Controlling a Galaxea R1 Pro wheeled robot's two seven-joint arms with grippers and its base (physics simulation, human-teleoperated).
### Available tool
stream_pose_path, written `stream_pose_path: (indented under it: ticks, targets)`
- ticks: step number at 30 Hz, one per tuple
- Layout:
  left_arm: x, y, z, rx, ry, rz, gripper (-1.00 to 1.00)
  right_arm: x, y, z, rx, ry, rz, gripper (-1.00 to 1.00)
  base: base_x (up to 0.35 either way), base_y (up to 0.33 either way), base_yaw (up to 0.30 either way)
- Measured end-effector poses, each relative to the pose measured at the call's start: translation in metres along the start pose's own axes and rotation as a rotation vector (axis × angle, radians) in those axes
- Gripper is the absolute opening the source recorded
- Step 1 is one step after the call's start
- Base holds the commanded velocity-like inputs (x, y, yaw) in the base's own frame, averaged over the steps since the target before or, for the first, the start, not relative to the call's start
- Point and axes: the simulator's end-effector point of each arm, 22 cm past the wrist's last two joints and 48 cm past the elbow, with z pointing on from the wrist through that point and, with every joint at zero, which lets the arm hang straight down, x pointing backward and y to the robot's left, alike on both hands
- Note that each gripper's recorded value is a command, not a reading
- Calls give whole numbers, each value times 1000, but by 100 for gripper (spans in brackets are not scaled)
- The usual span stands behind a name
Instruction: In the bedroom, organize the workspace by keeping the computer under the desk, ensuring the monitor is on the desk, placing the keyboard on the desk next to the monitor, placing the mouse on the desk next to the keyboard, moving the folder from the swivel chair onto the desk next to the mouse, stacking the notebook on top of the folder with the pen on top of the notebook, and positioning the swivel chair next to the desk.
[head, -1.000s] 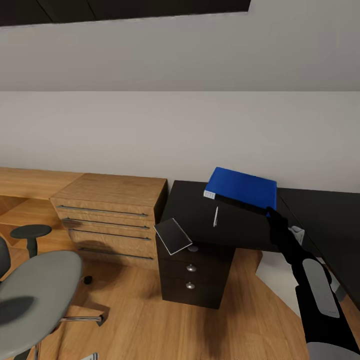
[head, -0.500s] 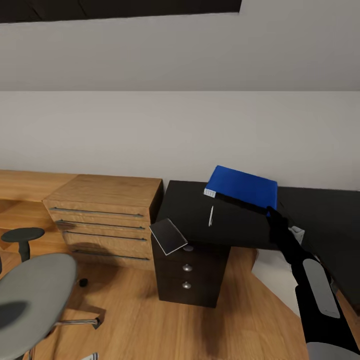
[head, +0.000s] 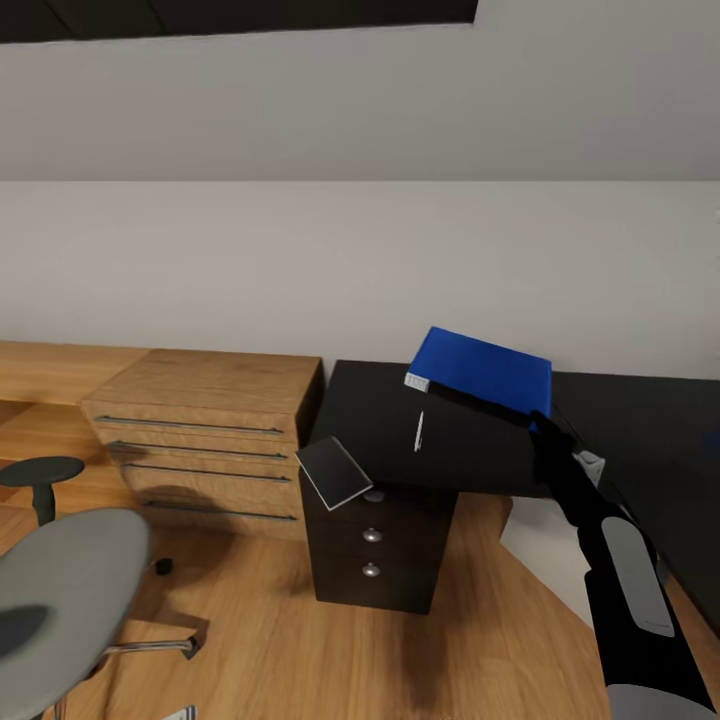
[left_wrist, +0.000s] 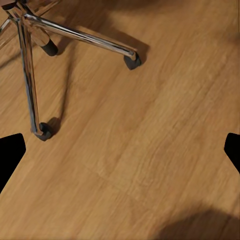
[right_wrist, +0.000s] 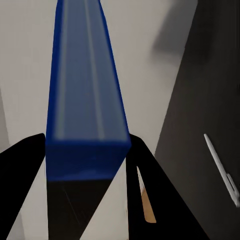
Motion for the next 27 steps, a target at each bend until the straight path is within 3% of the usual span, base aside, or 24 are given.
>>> stream_pose_path:
  ticks: [8,13,19,27]
  targets:
    - [4,0,0,-2,8,3,100,-1,-17,2,35,-11,4,-100,0,0,-182]
    - [6,1,1,-3,13,6,100,-10,-57,3,130,-74,19,-100,0,0,-194]
    - [9,1,1,-4,18,8,100,-22,-72,1,167,-136,21,-100,0,0,-196]
    - [12,2,1,-6,26,12,100,-37,-98,-2,236,-212,-88,-100,0,0,-198]
